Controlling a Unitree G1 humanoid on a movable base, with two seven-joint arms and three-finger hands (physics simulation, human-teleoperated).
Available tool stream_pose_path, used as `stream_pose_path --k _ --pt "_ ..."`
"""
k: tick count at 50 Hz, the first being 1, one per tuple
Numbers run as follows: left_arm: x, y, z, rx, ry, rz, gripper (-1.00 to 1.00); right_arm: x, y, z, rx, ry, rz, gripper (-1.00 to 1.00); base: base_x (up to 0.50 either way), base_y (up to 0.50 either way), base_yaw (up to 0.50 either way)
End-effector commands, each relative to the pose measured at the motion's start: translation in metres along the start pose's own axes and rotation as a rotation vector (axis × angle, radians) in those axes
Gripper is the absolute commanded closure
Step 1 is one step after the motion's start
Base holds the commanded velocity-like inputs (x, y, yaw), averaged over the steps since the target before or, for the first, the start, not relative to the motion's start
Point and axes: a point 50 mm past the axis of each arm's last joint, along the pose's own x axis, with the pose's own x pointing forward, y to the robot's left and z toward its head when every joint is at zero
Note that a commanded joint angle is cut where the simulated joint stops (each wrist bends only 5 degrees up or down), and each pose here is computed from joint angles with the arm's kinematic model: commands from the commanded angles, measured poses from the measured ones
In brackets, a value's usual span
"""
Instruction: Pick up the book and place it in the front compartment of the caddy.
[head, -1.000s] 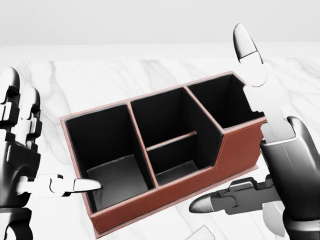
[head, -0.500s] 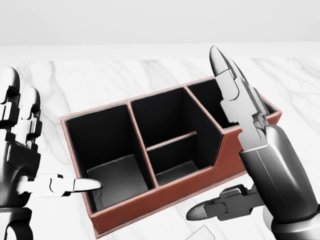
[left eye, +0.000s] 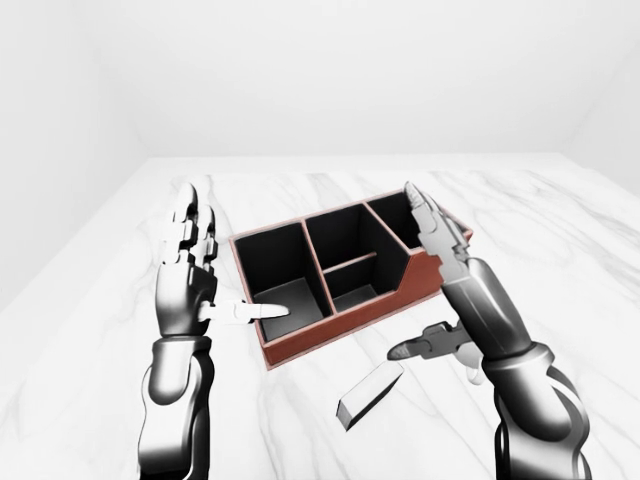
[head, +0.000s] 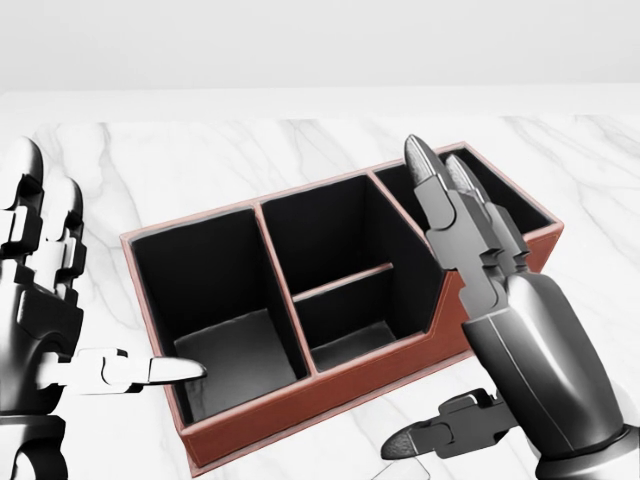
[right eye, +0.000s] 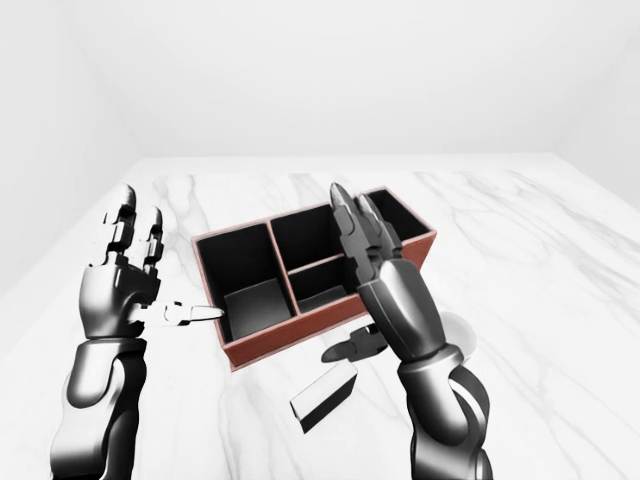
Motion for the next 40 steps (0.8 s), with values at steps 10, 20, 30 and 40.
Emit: stream_pose_path --k 10,20,30,40 --pt "0.0 -0.001 0.0 0.002 0.001 -0.002 -1.0 -0.008 0.004 -0.005 -0.051 0.069 0.038 -1.0 0.0 0.0 0.0" --pt "0.0 0.0 -0.002 0.002 0.007 -0.001 -1.0 -0.012 0.007 -0.002 -0.071 0.084 0.052 -1.0 0.0 0.0 0.0" --pt "-0.001 -0.001 -0.001 0.003 0.007 -0.003 -1.0 -0.021 0.011 -0.002 -0.074 0.125 0.081 -1.0 0.0 0.0 0.0" --pt "0.0 -0.001 -0.001 0.003 0.005 -0.003 -1.0 -0.024 0.014 -0.002 -0.07 0.136 0.093 -1.0 0.0 0.0 0.0"
